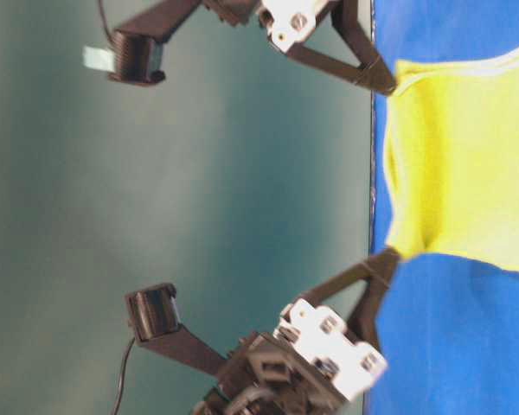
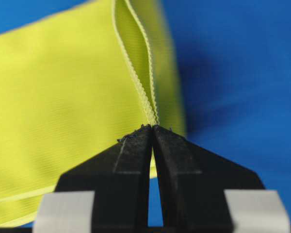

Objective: Fold the yellow towel.

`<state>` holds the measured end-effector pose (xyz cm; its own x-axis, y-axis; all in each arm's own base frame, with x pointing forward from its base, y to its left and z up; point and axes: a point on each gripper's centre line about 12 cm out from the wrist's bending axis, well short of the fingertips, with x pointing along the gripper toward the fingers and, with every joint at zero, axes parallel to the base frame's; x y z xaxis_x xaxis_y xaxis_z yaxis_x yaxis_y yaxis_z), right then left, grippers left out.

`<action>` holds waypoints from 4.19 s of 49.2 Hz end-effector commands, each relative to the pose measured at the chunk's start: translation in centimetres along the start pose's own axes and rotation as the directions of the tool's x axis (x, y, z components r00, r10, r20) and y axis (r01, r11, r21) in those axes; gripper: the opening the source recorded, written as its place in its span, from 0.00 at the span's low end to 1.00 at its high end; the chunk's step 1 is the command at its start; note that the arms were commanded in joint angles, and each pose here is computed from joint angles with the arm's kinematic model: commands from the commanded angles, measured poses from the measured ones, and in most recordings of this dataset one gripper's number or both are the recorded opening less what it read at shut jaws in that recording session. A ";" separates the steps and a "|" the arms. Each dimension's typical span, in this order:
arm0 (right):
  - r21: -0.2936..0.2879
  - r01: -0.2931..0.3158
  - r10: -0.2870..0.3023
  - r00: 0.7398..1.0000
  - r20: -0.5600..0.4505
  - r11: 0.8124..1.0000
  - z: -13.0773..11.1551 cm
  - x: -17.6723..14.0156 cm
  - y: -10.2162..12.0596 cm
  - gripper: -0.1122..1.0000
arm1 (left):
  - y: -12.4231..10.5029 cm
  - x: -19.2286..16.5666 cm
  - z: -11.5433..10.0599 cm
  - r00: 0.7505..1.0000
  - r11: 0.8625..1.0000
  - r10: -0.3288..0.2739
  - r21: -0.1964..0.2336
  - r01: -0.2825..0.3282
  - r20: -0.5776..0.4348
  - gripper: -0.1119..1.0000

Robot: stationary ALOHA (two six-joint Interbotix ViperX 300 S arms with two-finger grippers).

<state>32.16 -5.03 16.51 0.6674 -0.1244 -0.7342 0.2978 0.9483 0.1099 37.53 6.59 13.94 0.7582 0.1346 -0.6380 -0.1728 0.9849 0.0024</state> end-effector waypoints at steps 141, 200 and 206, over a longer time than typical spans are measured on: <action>-0.228 -0.161 0.227 0.925 0.305 0.960 1.3 -15.7 6.6 0.64 | -8.1 -20.5 1.7 0.890 0.946 -0.314 0.187 0.264 0.329 0.71; -0.075 -0.141 0.160 0.877 0.454 0.987 -7.9 -14.9 -0.4 0.64 | -2.8 -22.5 -8.9 0.872 0.984 -0.178 0.063 0.167 0.456 0.71; -0.075 -0.140 0.159 0.878 0.451 0.987 -8.0 -14.8 -0.4 0.64 | -2.8 -22.5 -8.9 0.873 0.984 -0.178 0.065 0.167 0.455 0.71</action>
